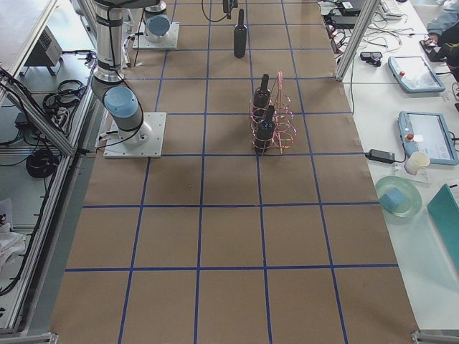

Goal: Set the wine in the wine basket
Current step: 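Swing the right gripper over to the upright bottle's neck, then close the right gripper on the bottle neck and lift it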

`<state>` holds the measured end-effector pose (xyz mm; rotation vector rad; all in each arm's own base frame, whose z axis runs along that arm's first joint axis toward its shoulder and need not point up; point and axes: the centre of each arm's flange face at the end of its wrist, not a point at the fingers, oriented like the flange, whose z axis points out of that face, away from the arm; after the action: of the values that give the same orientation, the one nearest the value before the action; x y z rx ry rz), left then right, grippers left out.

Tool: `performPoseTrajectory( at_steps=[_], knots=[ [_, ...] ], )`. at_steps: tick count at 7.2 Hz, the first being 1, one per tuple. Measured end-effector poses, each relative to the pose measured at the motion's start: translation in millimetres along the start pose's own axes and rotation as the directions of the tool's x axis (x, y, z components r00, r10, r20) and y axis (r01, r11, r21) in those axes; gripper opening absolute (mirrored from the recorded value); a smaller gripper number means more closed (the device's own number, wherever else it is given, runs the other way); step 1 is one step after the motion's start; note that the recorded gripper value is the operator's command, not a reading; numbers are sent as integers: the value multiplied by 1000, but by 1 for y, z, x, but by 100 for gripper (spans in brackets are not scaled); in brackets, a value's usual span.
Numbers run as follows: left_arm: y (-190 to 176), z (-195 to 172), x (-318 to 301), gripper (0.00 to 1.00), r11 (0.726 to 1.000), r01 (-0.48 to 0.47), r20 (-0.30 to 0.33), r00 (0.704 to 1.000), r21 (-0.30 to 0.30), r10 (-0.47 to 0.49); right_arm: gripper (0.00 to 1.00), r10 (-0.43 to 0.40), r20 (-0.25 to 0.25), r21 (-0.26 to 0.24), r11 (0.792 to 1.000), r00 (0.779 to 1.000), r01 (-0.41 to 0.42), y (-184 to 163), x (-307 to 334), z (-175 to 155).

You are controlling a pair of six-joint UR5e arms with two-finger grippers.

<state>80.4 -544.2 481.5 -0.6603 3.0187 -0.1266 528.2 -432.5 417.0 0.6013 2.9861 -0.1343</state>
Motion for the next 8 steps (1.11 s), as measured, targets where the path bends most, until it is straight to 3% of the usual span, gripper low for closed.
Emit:
performPoseTrajectory(
  at_steps=[3,6,8],
  knots=[
    [1,4,-1,100,1000,1,0,1000,-6,-1,93,-5,69,27,1000,998,3,-2,-20,18],
    [0,4,0,100,1000,1,-4,1000,-5,-1,92,-72,66,49,996,995,69,-5,-23,28],
    [0,5,0,100,1000,1,-7,1000,-7,-1,85,-115,46,71,991,992,112,-8,-24,34]
  ],
)
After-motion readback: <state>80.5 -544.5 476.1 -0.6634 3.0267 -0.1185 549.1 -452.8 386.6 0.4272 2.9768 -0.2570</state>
